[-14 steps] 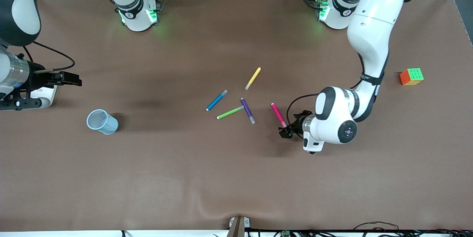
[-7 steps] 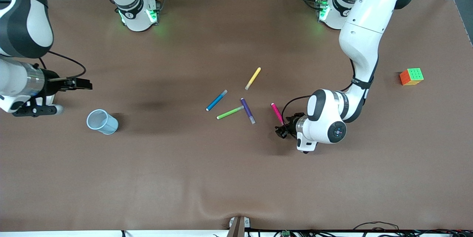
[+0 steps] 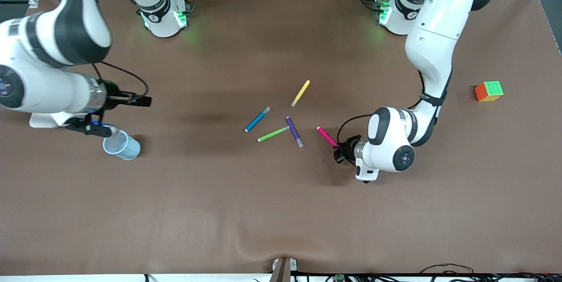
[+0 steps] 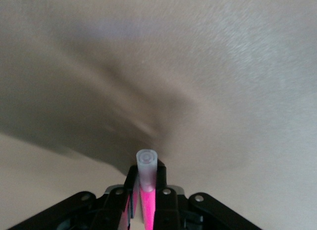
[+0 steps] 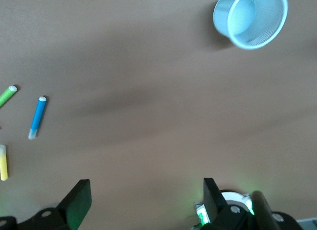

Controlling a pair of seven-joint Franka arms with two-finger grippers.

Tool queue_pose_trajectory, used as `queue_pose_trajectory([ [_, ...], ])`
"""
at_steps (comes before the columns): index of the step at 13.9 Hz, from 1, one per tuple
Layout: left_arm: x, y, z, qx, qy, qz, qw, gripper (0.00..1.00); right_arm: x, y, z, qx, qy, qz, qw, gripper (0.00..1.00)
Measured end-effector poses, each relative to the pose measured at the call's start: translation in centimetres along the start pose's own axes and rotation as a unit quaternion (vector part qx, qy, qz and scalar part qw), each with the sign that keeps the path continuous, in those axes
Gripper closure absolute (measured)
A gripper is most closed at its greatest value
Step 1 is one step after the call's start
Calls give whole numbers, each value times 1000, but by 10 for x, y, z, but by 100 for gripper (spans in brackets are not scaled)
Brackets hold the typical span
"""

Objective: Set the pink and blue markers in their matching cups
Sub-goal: 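Lift the pink marker with the left gripper while the right gripper reaches the markers, then drop the pink marker into the pink cup while the right gripper grasps the blue marker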

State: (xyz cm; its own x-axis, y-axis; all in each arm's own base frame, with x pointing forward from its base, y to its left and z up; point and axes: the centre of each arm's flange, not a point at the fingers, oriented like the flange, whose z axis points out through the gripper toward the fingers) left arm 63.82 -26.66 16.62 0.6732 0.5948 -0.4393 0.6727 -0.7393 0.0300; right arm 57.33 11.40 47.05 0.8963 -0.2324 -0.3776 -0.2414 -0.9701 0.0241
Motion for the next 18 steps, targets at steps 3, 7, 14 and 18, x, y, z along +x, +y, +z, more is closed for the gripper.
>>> queue_pose_trajectory([
  [3, 13, -15, -68, -8, -13, -14, 1000, 83, -11, -27, 12, -4, -4, 24, 1000, 0],
  [7, 10, -54, -190, -14, -1, -16, 1000, 83, -25, -66, 25, 10, 1, 64, 998, 0],
  [14, -15, -114, -278, 65, 141, 12, 988, 83, -81, -179, 93, 24, 60, 142, 988, 0],
  [18, -1, -182, -301, 48, 195, 59, 978, 83, -100, -211, 138, 38, 81, 169, 981, 0],
])
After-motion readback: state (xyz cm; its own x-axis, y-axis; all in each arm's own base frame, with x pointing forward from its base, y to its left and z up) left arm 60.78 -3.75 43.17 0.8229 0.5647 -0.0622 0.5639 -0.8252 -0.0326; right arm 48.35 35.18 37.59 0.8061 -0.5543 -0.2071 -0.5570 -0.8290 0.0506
